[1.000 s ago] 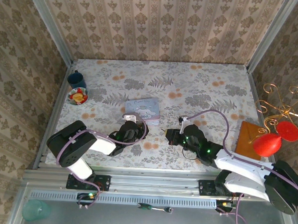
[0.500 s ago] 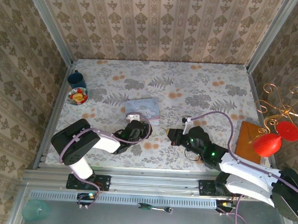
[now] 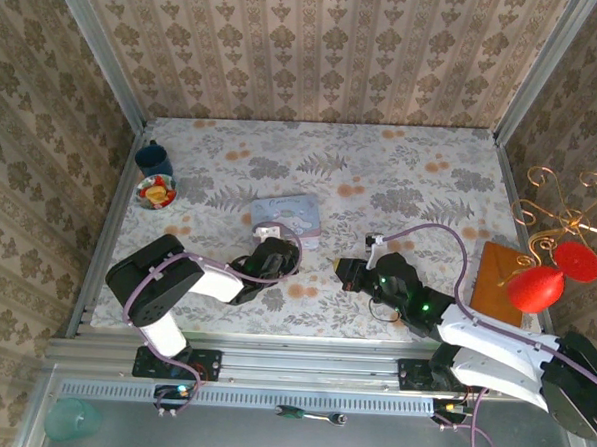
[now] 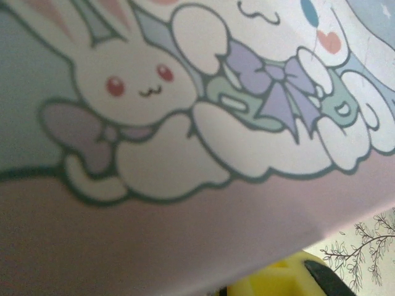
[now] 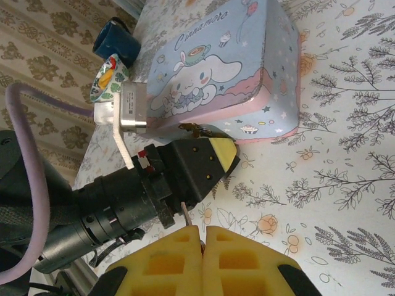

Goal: Unlock the padlock with the key

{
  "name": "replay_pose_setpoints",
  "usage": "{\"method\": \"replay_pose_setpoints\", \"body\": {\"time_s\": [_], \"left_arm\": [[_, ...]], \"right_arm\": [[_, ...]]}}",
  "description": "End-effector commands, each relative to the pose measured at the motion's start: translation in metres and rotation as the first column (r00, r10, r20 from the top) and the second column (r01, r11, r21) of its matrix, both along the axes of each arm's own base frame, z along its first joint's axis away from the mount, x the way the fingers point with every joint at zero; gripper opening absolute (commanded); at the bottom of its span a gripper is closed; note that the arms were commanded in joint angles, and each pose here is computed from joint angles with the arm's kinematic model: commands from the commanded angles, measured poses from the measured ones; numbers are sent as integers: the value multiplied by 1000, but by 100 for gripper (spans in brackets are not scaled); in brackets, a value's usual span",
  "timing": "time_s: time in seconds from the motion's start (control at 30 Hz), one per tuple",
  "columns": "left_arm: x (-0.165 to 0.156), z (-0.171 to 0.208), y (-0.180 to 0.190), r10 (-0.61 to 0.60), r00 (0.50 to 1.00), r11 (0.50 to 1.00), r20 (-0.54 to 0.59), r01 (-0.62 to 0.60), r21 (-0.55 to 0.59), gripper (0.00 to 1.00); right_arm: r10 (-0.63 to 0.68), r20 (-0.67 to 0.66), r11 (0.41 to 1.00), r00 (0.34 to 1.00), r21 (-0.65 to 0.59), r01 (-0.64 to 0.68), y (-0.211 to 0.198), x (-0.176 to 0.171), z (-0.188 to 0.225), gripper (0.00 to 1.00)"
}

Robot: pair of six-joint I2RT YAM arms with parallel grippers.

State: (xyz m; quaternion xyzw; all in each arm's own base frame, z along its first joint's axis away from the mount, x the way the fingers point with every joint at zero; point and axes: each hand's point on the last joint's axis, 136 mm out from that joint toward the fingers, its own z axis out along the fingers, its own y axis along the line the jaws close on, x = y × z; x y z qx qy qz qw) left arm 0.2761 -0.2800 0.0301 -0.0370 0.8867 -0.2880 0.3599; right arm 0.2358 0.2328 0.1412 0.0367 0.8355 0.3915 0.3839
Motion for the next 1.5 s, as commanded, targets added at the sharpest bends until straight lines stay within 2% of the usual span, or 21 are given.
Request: {"method": "replay_pose_setpoints", "body": {"time_s": [0.0,0.13,0.33,0.57,0.77,1.23,1.47], "left_arm": [[-5,-2,-1,-14,998,1000,-57,13,-21,18],[-4,10,-7,-51,994,994,-92,42,-100,17],[-5,27,2,-63,991,991,-116,49,-125,16],[3,44,3,-67,988,974,-138,35,-226,15],[9,58,-1,-67,990,948,-125,24,-317,13],[19,76,3,-58,993,917,-103,12,-398,10],[17,83,2,-74,991,901,-113,18,-434,9]], "right_arm": [[-29,-33,998,999,61,31,-4,5,-7,0],[-29,-88,995,996,91,37,-11,13,-17,0],[6,-112,994,994,108,7,-1,17,-18,0],[57,-139,969,989,247,-21,22,27,-17,0],[46,-174,960,984,279,4,29,35,-21,0],[1,-291,920,957,375,113,35,47,-50,0],[58,-311,917,949,392,72,47,44,-55,0]]}}
